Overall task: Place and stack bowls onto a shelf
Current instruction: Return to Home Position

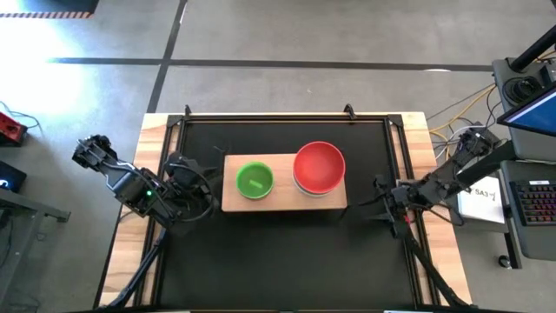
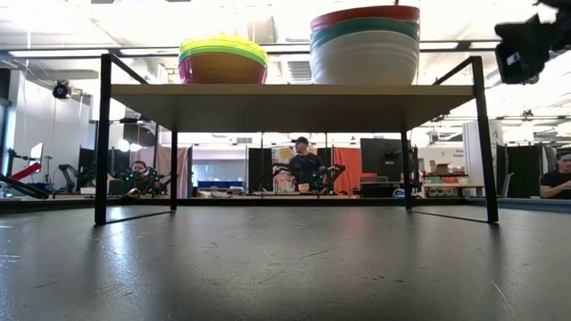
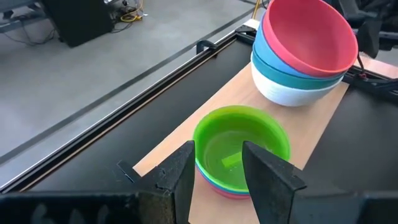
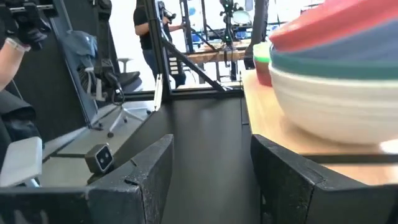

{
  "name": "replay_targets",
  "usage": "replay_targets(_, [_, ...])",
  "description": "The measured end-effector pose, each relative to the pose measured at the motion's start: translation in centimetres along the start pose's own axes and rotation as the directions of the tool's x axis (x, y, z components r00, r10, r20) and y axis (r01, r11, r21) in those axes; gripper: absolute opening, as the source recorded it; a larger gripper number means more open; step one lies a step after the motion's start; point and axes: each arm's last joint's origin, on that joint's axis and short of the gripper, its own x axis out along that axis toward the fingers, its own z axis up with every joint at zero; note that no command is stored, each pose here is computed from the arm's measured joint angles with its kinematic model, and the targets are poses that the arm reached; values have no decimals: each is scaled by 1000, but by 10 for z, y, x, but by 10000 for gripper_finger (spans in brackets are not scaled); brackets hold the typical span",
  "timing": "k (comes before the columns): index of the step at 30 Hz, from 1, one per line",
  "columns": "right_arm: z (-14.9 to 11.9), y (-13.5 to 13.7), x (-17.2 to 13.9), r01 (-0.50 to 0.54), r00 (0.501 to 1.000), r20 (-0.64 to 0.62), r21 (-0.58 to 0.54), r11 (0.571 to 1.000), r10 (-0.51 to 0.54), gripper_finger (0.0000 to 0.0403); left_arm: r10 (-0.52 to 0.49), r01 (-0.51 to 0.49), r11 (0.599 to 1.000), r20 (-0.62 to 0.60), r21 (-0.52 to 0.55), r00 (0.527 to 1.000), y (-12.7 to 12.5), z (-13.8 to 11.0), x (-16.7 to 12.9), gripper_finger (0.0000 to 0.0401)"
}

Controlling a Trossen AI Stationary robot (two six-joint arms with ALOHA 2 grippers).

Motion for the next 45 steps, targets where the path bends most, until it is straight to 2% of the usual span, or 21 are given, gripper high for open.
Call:
replay_targets(9, [-33, -3, 4, -15, 998, 54, 64, 998, 12, 203, 6, -6, 1000, -3, 10, 1000, 1, 0, 0, 116])
replay_targets(21, [-34, -3, 4, -3, 999, 46, 83, 997, -1, 203, 8, -7, 1000, -8, 30, 1000, -1, -1, 1, 116])
replay_targets(29, [-34, -3, 4, -3, 999, 46, 83, 997, -1, 203, -46, 53, 998, -153, 44, 987, -8, -8, 4, 116])
replay_targets(36, [-34, -3, 4, -2, 999, 46, 83, 997, -2, 203, 20, -16, 993, -31, 118, 999, -21, -10, 11, 116])
replay_targets(45, [-34, -3, 4, -2, 999, 45, 82, 997, -1, 203, 42, -39, 983, -9, 182, 999, -45, -21, 25, 116])
